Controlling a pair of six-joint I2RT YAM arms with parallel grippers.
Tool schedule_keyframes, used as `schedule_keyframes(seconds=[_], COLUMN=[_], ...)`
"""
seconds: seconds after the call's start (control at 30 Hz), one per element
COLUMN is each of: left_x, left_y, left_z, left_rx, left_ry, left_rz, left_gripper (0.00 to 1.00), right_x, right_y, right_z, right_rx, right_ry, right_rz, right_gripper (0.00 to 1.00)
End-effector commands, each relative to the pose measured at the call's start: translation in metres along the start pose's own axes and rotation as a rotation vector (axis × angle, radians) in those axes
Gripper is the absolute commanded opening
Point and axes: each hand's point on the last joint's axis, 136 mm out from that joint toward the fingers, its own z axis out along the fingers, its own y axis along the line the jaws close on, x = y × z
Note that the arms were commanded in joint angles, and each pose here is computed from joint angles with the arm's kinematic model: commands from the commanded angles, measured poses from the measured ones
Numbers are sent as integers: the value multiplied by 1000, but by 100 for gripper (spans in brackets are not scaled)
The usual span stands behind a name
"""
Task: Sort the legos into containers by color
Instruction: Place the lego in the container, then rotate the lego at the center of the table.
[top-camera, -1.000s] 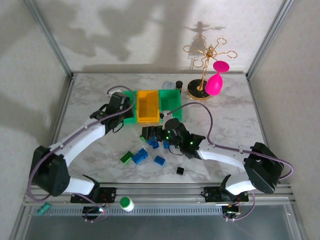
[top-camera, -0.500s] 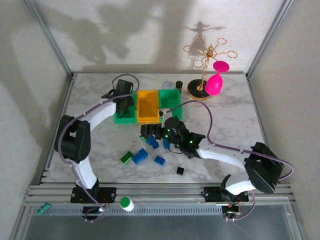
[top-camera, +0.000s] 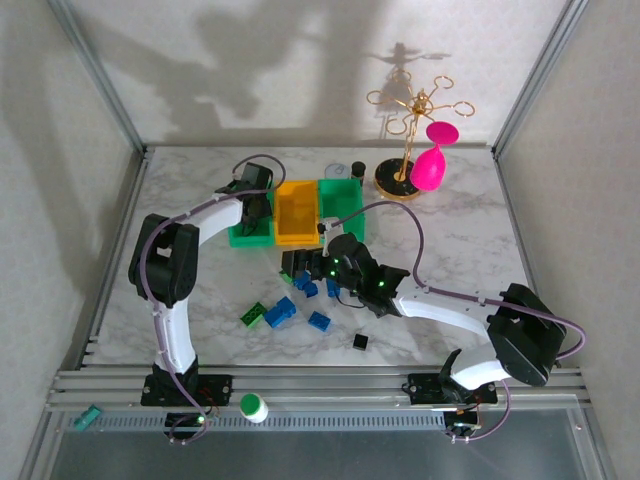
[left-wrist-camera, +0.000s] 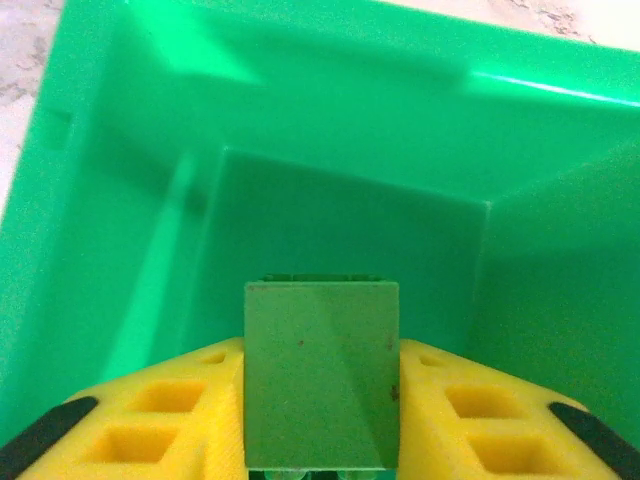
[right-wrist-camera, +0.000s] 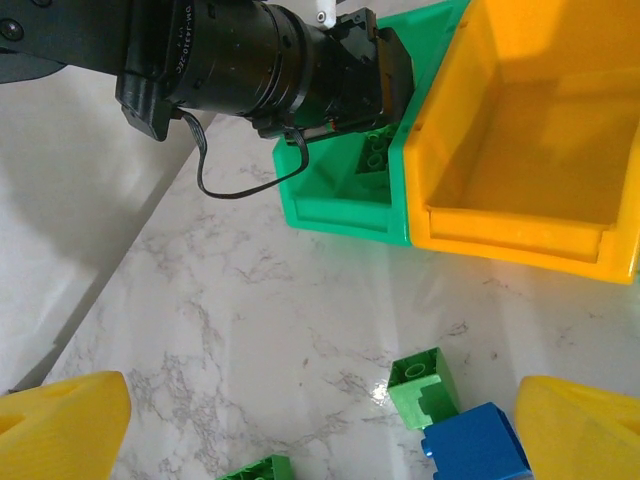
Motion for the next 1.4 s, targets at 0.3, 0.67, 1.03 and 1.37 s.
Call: schedule_keyframes(seconds=[0.3,0.67,1.03,1.37], left_x=[-32,-42,26,102], left_y=[-4,7,-3,-25], left_z=[-28,-76,-147,-167], left_rx=[24,53,207,303], left_ry=[-62,-118,-110,-63], left_rz=[-18,-58,-44,-171], left_gripper=[49,41,40,46], right_x=[-7,-8,13,22], right_y=[6,5,-25,-40], right_z=[1,-7,-21,-36], right_rx=[5,3,109,157], right_ry=[-18,-28,19,25], right_rz=[-25,-4,65,130], right_gripper=[99,99,99,99])
